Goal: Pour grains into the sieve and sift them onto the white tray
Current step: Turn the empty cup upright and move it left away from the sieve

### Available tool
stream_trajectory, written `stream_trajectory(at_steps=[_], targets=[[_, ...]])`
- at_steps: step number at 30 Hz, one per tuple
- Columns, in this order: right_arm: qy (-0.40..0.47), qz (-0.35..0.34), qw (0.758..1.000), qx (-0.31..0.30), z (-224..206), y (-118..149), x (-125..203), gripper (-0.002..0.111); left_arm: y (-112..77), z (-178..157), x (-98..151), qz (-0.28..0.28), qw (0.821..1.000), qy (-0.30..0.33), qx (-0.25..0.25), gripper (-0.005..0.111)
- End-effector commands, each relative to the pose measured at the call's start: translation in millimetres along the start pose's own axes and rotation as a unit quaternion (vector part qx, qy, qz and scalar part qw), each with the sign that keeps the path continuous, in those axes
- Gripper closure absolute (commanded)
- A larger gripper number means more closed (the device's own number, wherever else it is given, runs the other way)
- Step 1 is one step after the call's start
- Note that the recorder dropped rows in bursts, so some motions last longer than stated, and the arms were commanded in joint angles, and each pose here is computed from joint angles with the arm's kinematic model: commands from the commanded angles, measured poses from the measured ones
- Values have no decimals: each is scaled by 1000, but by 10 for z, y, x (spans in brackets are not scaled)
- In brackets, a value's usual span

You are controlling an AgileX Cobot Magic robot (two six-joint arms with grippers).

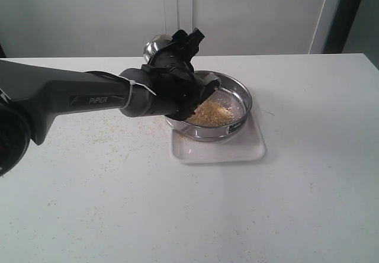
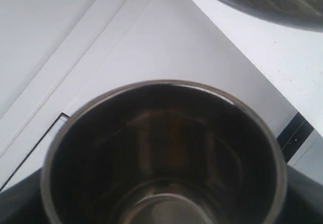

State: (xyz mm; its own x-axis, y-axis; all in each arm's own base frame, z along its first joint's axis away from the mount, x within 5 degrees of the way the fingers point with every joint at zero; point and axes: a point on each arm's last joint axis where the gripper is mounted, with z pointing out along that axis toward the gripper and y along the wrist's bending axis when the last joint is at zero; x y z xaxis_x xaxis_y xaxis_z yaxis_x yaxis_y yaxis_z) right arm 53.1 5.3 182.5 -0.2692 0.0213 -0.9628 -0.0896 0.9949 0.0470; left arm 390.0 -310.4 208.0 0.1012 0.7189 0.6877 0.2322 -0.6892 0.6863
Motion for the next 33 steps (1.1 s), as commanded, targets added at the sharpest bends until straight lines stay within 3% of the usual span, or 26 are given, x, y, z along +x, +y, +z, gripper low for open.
stream_trajectory(at_steps=[1,6,13,24,26,27,30,33], targets=[[-8,1,1000,5,2,-5,0,108,32,-18,74,-43,999,10,5,107],[-8,1,1000,5,2,-5,0,108,47,-29,95,-152,988,10,4,107],[-8,1,1000,5,2,-5,0,108,85,-38,147,-335,942,-23,15,107],[-8,1,1000,5,2,-5,0,108,164,-150,153,-453,884,-97,68,107],[-8,1,1000,5,2,-5,0,108,194,-142,222,-506,852,-110,73,107],[-8,1,1000,5,2,-5,0,108,196,-120,283,-552,821,-119,87,107],[-8,1,1000,5,2,-5,0,108,110,-18,385,-608,776,-116,124,107],[-8,1,1000,5,2,-5,0,108,-3,107,548,-669,717,-104,167,107]])
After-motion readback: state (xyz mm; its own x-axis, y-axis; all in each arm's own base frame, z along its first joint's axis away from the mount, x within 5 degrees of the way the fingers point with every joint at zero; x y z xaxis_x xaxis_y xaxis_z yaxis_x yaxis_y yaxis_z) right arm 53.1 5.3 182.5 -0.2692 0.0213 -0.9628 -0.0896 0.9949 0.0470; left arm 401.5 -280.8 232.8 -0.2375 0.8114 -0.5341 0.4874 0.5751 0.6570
